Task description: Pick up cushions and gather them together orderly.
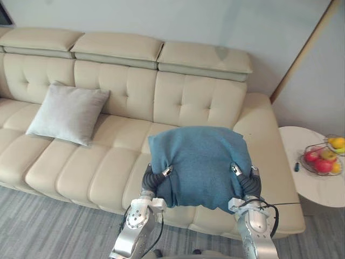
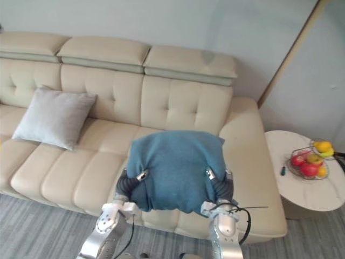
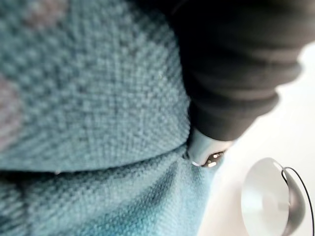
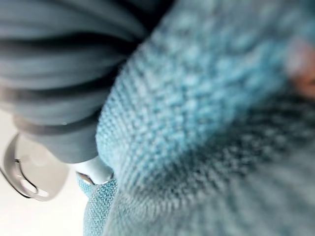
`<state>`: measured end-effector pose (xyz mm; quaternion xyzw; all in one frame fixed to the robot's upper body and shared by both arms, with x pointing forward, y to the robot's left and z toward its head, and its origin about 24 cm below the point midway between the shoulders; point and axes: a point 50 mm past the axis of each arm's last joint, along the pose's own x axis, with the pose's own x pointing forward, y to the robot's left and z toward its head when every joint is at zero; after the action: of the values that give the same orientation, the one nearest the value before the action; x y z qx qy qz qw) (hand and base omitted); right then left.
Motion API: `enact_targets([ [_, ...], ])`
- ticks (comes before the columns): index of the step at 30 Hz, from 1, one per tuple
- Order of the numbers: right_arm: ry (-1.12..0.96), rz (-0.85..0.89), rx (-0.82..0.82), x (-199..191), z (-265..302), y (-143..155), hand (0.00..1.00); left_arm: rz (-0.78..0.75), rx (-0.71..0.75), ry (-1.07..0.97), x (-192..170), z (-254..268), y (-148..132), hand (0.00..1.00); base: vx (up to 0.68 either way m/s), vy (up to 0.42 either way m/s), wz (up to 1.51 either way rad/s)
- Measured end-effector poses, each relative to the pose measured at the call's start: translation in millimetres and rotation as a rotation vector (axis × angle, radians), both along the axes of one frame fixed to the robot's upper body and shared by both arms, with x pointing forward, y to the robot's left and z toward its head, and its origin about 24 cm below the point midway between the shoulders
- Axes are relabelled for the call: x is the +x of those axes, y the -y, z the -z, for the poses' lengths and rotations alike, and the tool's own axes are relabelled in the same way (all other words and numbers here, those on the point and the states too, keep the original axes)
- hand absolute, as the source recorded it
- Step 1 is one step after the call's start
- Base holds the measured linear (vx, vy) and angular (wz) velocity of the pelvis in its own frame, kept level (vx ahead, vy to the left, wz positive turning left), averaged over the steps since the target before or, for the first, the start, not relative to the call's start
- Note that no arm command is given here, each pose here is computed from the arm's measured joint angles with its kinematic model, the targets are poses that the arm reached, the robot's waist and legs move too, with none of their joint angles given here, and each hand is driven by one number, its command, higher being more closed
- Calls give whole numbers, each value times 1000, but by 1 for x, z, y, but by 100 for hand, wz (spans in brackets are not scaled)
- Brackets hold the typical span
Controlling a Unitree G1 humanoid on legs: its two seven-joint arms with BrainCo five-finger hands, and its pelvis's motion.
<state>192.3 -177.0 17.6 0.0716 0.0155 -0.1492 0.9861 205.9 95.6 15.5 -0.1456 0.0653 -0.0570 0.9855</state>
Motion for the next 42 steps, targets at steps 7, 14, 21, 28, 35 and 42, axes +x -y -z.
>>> enact_targets([
  [7,76,4,-26,-5,-20,5,100,20,-47,39,-8,-12,4,100,41,18,-3],
  [14,41,21,-9,-10,-13,4,100,34,-28,20,-11,-8,3,100,187,176,-46],
  [21,0,0,-9,-7,-2,2,100,44,4,10,-14,-5,-1,100,64,76,-38],
  [28,-9,-23,-124,26,-2,1,100,15,58,47,10,-10,0,100,-87,-36,-18],
  [35,175,20,-268,76,-52,-4,100,-73,118,214,63,-52,7,100,-162,-53,5],
  [42,406,102,-406,157,-150,-7,100,-177,197,494,136,-148,14,100,-175,-55,0],
])
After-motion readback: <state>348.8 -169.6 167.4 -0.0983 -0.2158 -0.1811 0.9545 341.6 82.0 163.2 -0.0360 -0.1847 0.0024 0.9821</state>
